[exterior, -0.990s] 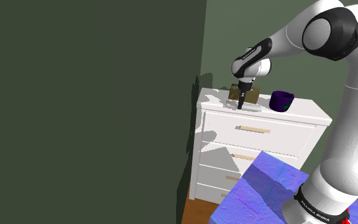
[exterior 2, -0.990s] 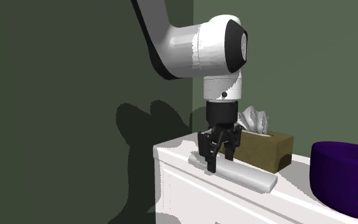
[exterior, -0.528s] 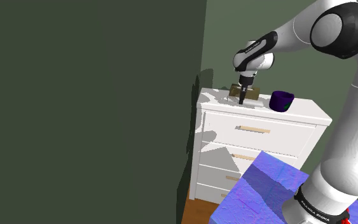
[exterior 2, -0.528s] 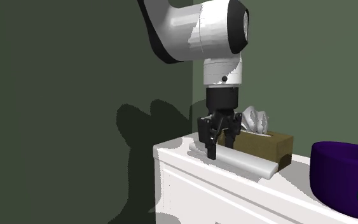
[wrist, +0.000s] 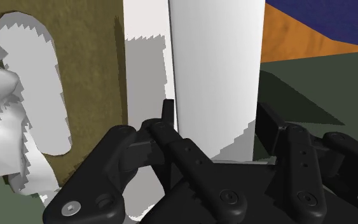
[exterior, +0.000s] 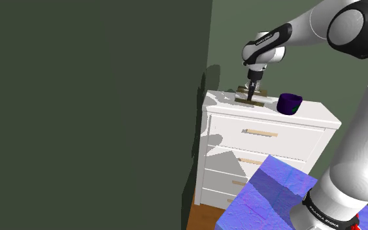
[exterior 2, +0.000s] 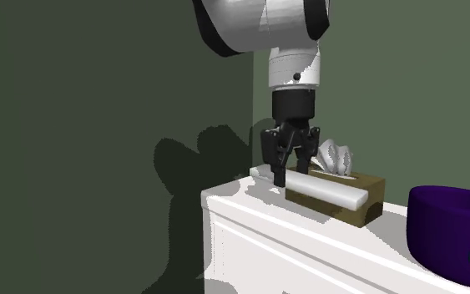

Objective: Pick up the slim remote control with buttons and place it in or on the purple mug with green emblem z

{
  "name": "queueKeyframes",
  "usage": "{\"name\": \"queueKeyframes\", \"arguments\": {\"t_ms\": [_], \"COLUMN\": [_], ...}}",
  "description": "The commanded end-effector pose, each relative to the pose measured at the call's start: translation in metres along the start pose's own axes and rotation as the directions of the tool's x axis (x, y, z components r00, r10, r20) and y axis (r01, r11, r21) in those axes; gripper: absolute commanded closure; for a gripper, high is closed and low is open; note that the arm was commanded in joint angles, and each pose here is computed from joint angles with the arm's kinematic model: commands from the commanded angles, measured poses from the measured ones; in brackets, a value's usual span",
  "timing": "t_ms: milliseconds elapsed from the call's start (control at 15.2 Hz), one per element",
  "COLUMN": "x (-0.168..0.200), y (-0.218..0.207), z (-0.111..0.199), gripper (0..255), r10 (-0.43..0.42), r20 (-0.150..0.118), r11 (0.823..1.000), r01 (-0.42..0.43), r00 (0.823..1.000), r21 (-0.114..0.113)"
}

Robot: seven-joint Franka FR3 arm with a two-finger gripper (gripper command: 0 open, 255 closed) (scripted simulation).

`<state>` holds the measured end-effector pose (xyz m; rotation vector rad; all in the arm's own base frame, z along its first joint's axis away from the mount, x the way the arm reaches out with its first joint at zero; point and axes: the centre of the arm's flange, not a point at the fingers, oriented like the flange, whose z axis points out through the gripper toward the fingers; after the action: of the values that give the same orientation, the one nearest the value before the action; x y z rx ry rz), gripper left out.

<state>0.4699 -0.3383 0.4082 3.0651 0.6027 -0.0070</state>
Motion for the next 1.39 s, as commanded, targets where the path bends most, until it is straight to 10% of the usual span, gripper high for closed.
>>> {"name": "queueKeyframes", "arguments": {"t_ms": [0, 1056, 1320], "x": [0.0, 0.0, -0.049], "y": [0.0, 0.001, 0.022], "z": [-0.011, -0.092, -0.092], "gripper": [255, 255, 255], "r10": [0.0, 0.0, 0.0], "r20": [0.0, 0.0, 0.0], "r11": [1.0, 1.0, 1.0], "r01": [0.0, 0.0, 0.0], "r00": [1.0, 1.0, 1.0], "r21": [0.0, 0.0, 0.0]}}
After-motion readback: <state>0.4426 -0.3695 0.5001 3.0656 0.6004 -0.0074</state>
